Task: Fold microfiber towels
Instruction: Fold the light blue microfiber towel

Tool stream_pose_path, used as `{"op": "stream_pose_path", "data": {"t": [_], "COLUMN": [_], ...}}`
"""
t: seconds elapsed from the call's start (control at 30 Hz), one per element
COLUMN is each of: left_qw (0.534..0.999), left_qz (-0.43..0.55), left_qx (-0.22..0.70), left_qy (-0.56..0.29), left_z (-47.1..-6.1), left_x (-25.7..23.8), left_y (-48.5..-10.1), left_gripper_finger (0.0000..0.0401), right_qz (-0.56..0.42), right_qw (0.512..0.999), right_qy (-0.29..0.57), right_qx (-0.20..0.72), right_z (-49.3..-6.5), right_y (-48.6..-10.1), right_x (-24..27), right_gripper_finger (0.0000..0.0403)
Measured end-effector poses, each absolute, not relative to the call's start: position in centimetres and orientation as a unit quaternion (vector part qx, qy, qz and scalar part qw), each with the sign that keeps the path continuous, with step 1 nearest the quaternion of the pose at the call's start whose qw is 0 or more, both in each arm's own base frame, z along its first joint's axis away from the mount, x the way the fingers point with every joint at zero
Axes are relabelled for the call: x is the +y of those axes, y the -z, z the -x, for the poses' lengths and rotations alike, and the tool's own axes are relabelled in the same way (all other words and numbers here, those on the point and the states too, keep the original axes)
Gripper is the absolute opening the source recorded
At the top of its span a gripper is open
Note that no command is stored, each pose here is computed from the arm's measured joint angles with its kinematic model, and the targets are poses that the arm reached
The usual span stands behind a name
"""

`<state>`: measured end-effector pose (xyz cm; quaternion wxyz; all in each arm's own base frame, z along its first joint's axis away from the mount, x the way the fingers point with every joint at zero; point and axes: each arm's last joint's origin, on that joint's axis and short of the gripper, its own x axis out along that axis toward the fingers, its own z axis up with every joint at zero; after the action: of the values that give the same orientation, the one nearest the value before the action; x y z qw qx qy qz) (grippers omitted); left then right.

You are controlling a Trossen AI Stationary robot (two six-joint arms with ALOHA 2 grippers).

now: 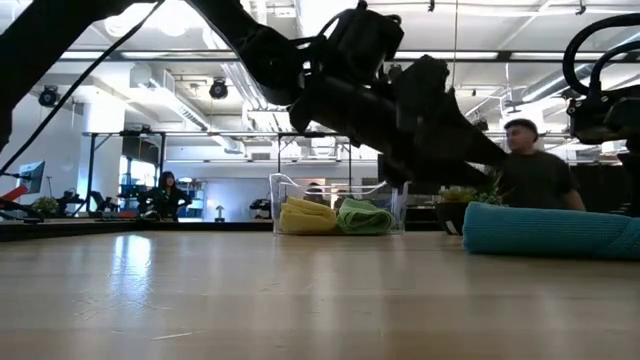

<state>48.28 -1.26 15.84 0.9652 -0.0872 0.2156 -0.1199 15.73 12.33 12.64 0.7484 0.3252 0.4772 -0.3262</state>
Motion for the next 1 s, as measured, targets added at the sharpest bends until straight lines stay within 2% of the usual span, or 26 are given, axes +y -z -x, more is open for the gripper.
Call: {"op": "stream_pose_path", "data": {"t": [0.27, 0.57, 0.83, 1.0], "left_qw": [0.959, 0.944, 0.939, 0.923], "left_qz": [0.082, 0.07, 0.076, 0.106], "left_qx": [0.245, 0.301, 0.319, 0.358], "left_qy": [0.121, 0.112, 0.108, 0.096], "left_z": [-49.2, -48.6, -48.3, -47.7], "left_x": [-2.0, -2.1, -2.2, -2.3], "left_y": [-13.1, -11.7, -11.2, -10.7], "left_gripper_finger": [0.0257, 0.0257, 0.0257, 0.0257], "right_qz": [-0.326, -0.33, -0.339, -0.341], "right_qw": [0.752, 0.755, 0.772, 0.806], "right_qy": [0.321, 0.313, 0.289, 0.247], "right_qx": [0.475, 0.473, 0.453, 0.415], "right_z": [-15.8, -15.9, -15.3, -14.9], "right_y": [-12.7, -12.9, -14.8, -16.9], "right_x": [12.4, 12.4, 11.9, 11.4], "right_gripper_finger": [0.0009, 0.0017, 0.009, 0.0142]}}
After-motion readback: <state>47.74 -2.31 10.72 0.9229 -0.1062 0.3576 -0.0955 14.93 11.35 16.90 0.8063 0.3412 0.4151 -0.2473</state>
